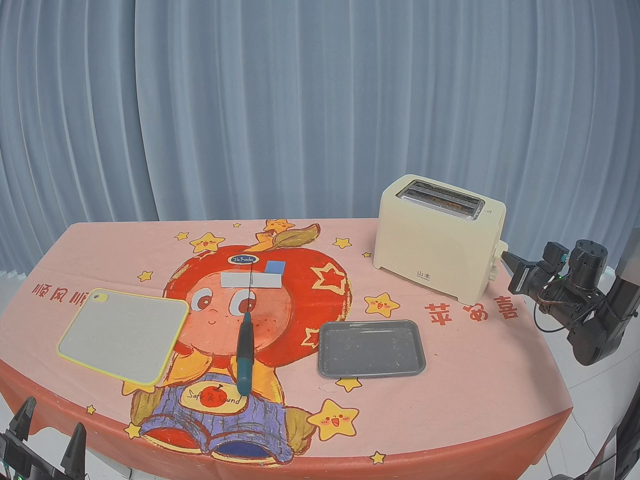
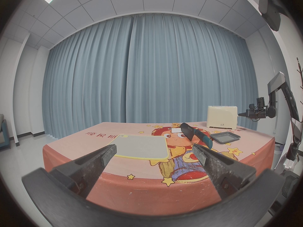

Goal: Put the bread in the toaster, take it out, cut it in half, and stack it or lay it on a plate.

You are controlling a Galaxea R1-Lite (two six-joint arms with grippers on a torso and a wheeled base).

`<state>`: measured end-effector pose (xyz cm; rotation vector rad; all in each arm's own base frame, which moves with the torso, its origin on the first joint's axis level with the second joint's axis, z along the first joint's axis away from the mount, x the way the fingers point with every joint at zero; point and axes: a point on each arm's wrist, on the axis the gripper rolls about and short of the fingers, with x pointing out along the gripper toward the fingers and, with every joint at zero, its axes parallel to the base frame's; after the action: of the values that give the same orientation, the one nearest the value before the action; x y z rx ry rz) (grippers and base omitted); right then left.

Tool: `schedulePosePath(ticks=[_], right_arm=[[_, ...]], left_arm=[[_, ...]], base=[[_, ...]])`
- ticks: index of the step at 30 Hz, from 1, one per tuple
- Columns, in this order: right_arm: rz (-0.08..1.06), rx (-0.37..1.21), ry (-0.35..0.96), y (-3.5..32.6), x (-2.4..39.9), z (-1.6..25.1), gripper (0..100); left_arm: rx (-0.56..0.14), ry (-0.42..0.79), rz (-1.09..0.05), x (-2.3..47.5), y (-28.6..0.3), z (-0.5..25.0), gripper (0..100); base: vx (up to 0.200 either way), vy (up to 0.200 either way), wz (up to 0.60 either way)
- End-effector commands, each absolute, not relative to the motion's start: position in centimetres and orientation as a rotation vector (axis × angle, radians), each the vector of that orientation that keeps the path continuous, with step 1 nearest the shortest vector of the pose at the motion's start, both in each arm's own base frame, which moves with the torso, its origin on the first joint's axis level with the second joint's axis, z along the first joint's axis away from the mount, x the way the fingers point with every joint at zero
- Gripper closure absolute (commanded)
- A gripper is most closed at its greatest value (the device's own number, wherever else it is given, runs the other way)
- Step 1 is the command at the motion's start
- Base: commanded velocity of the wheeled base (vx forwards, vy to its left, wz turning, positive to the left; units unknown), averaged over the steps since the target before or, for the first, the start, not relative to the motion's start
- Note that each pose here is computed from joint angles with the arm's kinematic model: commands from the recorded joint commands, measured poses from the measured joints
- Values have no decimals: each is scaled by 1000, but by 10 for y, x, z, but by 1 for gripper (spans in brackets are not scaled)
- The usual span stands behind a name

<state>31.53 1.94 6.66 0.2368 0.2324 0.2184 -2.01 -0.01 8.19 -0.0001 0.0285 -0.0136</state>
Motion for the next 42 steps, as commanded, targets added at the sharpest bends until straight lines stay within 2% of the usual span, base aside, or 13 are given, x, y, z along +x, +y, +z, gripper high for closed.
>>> schedulePosePath(ticks=[1, 17, 25, 31, 42], right_arm=[[217, 238, 247, 19, 315, 63, 100], [217, 238, 247, 19, 315, 63, 100], [265, 227, 101, 28, 308, 88, 100], [293, 227, 94, 35, 305, 91, 100], [300, 226, 25, 32, 297, 112, 100]], left_arm=[[0, 46, -14, -19, 0, 77, 0], [0, 46, -14, -19, 0, 77, 0], [0, 46, -14, -19, 0, 77, 0], [0, 46, -14, -19, 0, 77, 0], [0, 46, -14, -19, 0, 77, 0]], base=[[0, 0, 0], [0, 0, 0], [0, 0, 0], [0, 0, 0], [0, 0, 0]])
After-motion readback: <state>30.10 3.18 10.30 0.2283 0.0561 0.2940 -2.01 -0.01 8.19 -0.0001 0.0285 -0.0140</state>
